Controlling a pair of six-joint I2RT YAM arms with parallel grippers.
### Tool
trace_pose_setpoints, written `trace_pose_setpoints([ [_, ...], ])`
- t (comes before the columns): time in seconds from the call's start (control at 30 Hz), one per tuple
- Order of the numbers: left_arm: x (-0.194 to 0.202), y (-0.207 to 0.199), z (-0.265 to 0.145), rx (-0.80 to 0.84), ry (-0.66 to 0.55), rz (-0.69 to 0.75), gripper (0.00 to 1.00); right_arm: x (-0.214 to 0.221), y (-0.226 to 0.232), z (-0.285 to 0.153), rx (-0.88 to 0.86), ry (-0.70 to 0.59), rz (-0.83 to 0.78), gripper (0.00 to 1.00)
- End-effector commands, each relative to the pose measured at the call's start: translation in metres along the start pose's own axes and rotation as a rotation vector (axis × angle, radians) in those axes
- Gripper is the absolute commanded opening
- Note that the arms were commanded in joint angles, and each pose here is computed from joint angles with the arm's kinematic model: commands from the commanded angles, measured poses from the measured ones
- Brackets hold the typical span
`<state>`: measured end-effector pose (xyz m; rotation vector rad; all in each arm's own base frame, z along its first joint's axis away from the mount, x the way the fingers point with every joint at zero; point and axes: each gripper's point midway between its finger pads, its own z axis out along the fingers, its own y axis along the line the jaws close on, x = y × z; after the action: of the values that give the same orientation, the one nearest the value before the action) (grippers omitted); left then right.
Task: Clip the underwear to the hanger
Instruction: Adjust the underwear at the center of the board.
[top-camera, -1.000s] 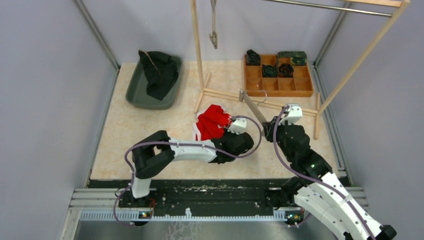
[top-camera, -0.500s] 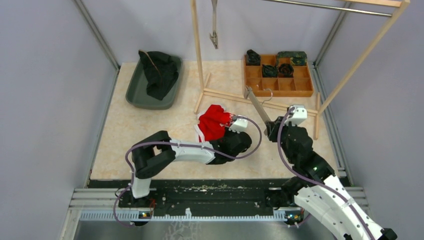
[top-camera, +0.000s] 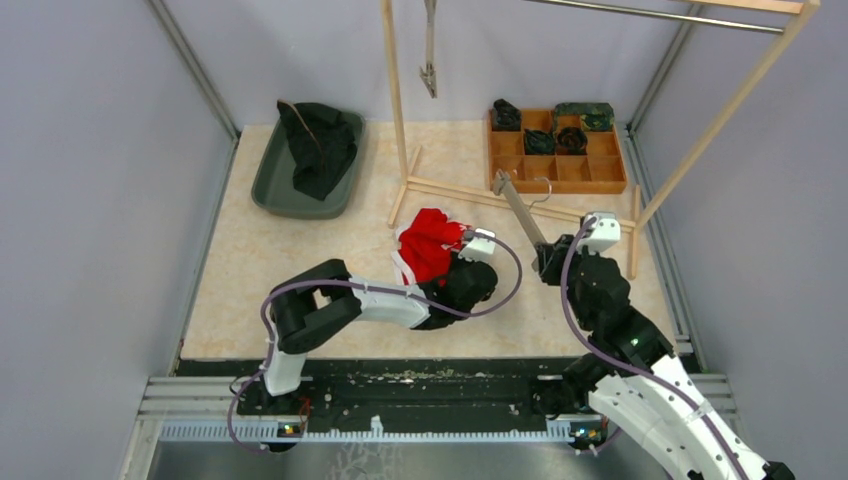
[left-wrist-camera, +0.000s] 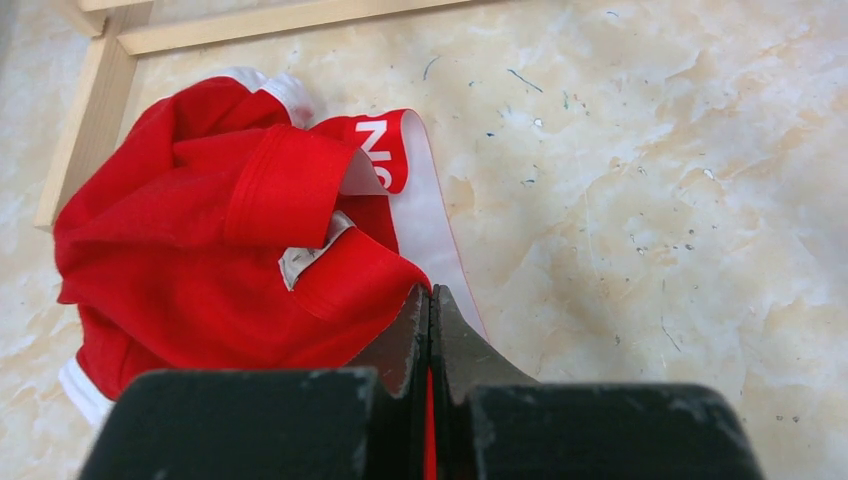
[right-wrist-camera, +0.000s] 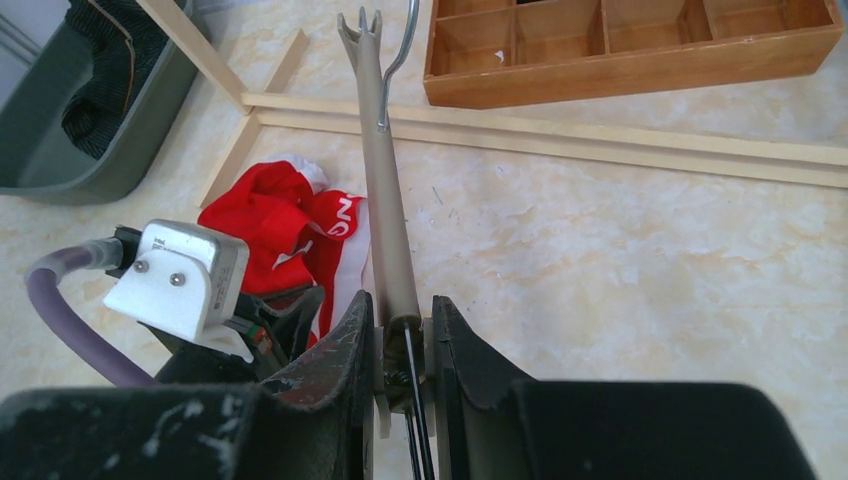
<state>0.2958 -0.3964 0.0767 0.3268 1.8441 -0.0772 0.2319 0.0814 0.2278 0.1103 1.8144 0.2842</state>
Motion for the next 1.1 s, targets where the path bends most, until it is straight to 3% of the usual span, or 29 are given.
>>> trace_pose_setpoints([
  [0.0, -0.002, -0.008, 0.009, 0.035, -0.039, -0.017, 0.00, -0.027, 0.003, -0.005, -0.006, -0.093, 0.059, 0.00],
  [0.1, 0.001, -0.010, 0.013, 0.049, -0.031, -0.020, 0.01, -0.027, 0.003, -0.005, -0.006, -0.093, 0.059, 0.00],
  [0.3, 0.010, -0.004, 0.023, 0.049, -0.001, -0.029, 0.15, -0.027, 0.003, -0.005, -0.007, -0.095, 0.060, 0.00],
  [0.4, 0.008, 0.000, 0.023, 0.041, -0.004, -0.023, 0.51, -0.026, 0.004, -0.004, -0.008, -0.091, 0.058, 0.00],
  [0.53, -0.010, 0.004, 0.019, 0.040, -0.043, -0.026, 0.85, -0.024, 0.004, -0.003, -0.007, -0.085, 0.055, 0.00],
  [0.83, -0.088, 0.027, -0.018, 0.075, -0.158, -0.117, 0.91, -0.020, 0.005, 0.001, -0.008, -0.068, 0.045, 0.00],
  [0.93, -0.097, 0.032, -0.032, 0.105, -0.115, -0.152, 0.93, -0.018, 0.007, 0.003, -0.012, -0.061, 0.046, 0.00],
  [1.07, -0.073, 0.023, -0.046, 0.196, 0.014, -0.164, 0.93, -0.016, 0.009, 0.005, -0.021, -0.056, 0.049, 0.00],
])
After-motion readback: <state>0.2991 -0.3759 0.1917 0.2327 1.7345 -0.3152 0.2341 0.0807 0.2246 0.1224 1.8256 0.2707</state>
